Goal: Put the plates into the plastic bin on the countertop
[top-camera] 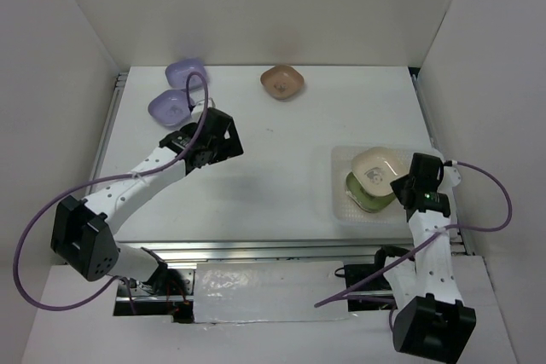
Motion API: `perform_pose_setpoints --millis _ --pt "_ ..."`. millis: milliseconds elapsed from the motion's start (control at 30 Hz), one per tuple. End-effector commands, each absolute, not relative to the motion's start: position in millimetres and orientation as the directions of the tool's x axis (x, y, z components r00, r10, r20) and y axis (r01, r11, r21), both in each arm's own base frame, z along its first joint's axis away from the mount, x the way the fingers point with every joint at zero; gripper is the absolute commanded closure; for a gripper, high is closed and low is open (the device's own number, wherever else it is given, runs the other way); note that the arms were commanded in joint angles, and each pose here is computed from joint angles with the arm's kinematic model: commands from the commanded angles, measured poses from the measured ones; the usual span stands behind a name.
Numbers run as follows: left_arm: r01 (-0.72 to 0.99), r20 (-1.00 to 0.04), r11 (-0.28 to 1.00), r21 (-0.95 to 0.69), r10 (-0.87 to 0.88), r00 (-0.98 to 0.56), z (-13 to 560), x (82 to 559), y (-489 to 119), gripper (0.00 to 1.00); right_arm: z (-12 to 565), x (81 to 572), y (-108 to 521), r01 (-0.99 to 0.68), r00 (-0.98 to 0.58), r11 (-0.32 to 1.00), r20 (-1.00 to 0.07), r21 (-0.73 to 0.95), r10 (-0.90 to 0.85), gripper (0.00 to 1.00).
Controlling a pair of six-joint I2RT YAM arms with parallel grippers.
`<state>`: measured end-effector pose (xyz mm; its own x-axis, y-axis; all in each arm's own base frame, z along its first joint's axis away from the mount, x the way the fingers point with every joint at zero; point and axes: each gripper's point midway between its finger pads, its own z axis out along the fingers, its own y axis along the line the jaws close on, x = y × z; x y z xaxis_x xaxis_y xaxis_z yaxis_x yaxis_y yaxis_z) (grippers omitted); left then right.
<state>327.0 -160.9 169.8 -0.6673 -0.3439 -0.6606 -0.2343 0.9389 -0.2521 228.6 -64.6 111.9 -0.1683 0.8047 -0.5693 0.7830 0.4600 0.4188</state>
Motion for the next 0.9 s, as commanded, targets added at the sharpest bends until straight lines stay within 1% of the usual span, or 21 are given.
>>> perform_pose_setpoints --millis 0,33,67,100,133,233,267,333,367,500,533,567,600,633,667,700,733,767,800,833,867 --pt "-0.235 -0.653 0.937 -0.258 -0.349 -0.672 170 339 -162 0.01 115 230 -65 0.756 -0.198 0.496 -0.572 0.427 0.796 0.94" --pt "-0.242 -0.653 0.934 -0.264 -0.358 -0.667 173 342 -160 0.01 119 229 -64 0.747 -0.192 0.499 -0.577 0.439 0.794 0.73" --pt "-0.273 -0.649 0.925 -0.265 -0.380 -0.659 173 347 -150 0.01 123 230 -64 0.741 -0.186 0.502 -0.582 0.446 0.792 0.47" --pt "-0.296 -0.637 0.920 -0.257 -0.392 -0.664 170 349 -143 0.01 126 228 -64 0.739 -0.184 0.504 -0.587 0.446 0.789 0.16" --pt "-0.312 -0.629 0.910 -0.274 -0.415 -0.658 174 353 -138 0.01 131 229 -64 0.727 -0.177 0.513 -0.596 0.456 0.783 0.00" --pt "-0.465 -0.591 0.833 -0.299 -0.545 -0.595 174 366 -88 0.01 148 227 -62 0.712 -0.175 0.524 -0.605 0.467 0.777 0.00" --pt "-0.547 -0.580 0.772 -0.324 -0.619 -0.530 174 373 -59 0.01 160 230 -59 0.687 -0.171 0.537 -0.609 0.490 0.775 0.00" --pt "-0.604 -0.564 0.697 -0.386 -0.697 -0.444 174 384 -33 0.01 180 232 -51 0.641 -0.172 0.566 -0.621 0.518 0.764 0.00" --pt "-0.656 -0.561 0.639 -0.401 -0.738 -0.376 172 388 -4 0.01 186 233 -47 0.620 -0.177 0.579 -0.625 0.530 0.760 0.00" --pt "-0.743 -0.526 0.484 -0.463 -0.824 -0.209 158 423 50 0.01 208 241 -6 0.448 -0.274 0.678 -0.632 0.583 0.725 0.00" --pt "-0.749 -0.527 0.473 -0.464 -0.827 -0.196 153 430 57 0.01 210 243 4 0.408 -0.303 0.695 -0.630 0.592 0.715 0.00" --pt "-0.731 -0.538 0.456 -0.508 -0.831 -0.145 156 448 68 0.01 213 244 17 0.362 -0.339 0.717 -0.632 0.596 0.697 0.00" --pt "-0.729 -0.524 0.459 -0.508 -0.836 -0.161 140 460 67 0.01 214 244 23 0.342 -0.355 0.724 -0.631 0.599 0.690 0.00" --pt "-0.717 -0.532 0.461 -0.522 -0.834 -0.149 146 474 71 0.01 217 245 28 0.325 -0.363 0.727 -0.630 0.605 0.686 0.00" --pt "-0.754 -0.516 0.454 -0.475 -0.837 -0.179 121 479 77 0.01 219 244 34 0.303 -0.378 0.734 -0.630 0.608 0.678 0.00" --pt "-0.744 -0.529 0.463 -0.481 -0.830 -0.174 131 497 82 0.01 223 244 41 0.279 -0.390 0.740 -0.632 0.613 0.670 0.00" --pt "-0.758 -0.531 0.462 -0.461 -0.828 -0.181 126 503 88 0.01 226 243 45 0.266 -0.395 0.742 -0.633 0.615 0.666 0.00" --pt "-0.794 -0.509 0.465 -0.392 -0.828 -0.234 95 503 89 0.01 228 242 52 0.246 -0.407 0.746 -0.633 0.618 0.659 0.00" --pt "-0.789 -0.527 0.473 -0.392 -0.819 -0.229 103 517 94 0.01 231 240 54 0.235 -0.406 0.746 -0.635 0.623 0.657 0.00" --pt "-0.801 -0.527 0.476 -0.363 -0.814 -0.245 96 519 96 0.01 235 240 56 0.223 -0.400 0.749 -0.643 0.623 0.654 0.00" --pt "-0.821 -0.508 0.475 -0.315 -0.815 -0.277 71 519 97 0.01 239 239 58 0.219 -0.398 0.747 -0.641 0.628 0.656 0.00"
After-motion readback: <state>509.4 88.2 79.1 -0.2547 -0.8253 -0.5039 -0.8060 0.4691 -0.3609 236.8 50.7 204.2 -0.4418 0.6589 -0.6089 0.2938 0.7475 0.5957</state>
